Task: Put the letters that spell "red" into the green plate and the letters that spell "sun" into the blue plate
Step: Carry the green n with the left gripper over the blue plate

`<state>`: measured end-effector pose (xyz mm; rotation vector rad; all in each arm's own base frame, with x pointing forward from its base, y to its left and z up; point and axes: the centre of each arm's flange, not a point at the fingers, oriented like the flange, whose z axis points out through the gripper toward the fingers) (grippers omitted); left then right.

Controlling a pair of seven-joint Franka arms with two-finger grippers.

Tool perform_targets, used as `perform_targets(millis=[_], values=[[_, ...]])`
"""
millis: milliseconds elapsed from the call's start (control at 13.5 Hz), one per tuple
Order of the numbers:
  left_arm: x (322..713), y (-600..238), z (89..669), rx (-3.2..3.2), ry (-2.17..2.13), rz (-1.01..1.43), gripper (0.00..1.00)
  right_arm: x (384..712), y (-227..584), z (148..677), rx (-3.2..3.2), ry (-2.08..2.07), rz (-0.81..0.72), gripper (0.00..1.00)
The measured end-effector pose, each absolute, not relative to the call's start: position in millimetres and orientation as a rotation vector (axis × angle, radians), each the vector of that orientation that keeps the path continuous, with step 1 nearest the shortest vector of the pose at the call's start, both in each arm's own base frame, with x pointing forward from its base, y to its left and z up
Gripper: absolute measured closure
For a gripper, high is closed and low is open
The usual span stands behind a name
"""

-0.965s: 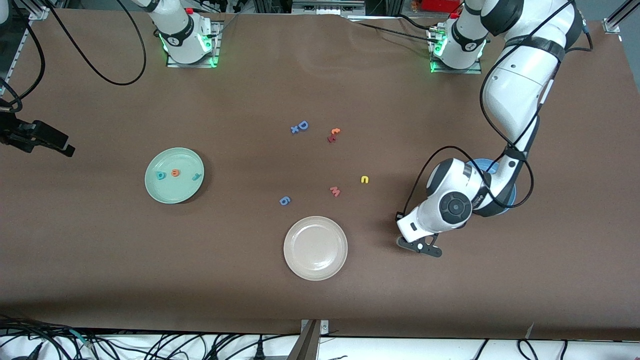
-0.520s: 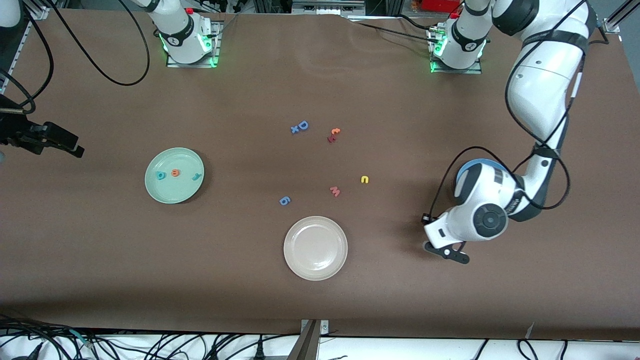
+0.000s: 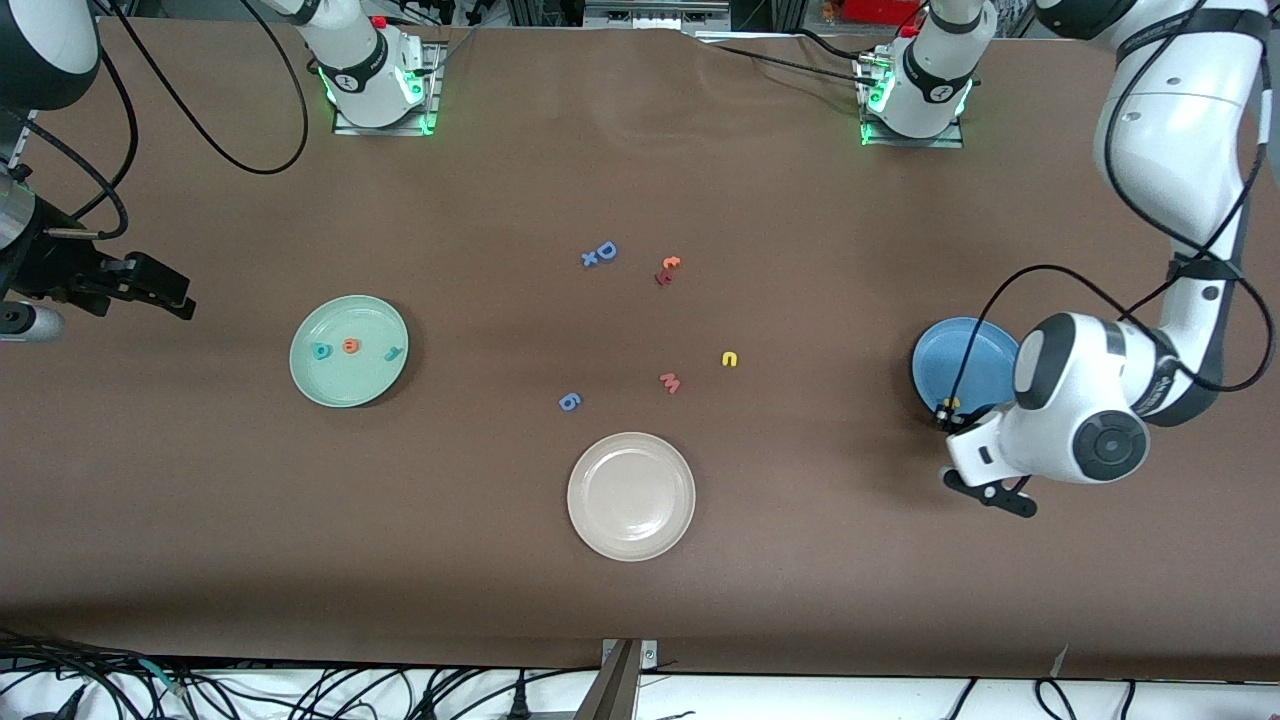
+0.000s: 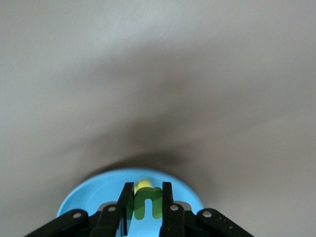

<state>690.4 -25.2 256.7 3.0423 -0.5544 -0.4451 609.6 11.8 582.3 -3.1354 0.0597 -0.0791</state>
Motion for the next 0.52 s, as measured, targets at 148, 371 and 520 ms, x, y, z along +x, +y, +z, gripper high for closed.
perform_targets(millis=[148, 371, 520], values=[[673, -5, 263, 3.046, -0.553, -0.443, 0.73, 609, 11, 582, -3.137, 0.062, -0.077, 0.0], [642, 12, 261, 3.065, -0.553, -0.385, 0.73, 610, 9, 581, -3.137, 0.066, -0.075, 0.0], [623, 18, 255, 3.07, -0.557, -0.342, 0.73, 610, 9, 580, -3.138, 0.066, -0.072, 0.0]])
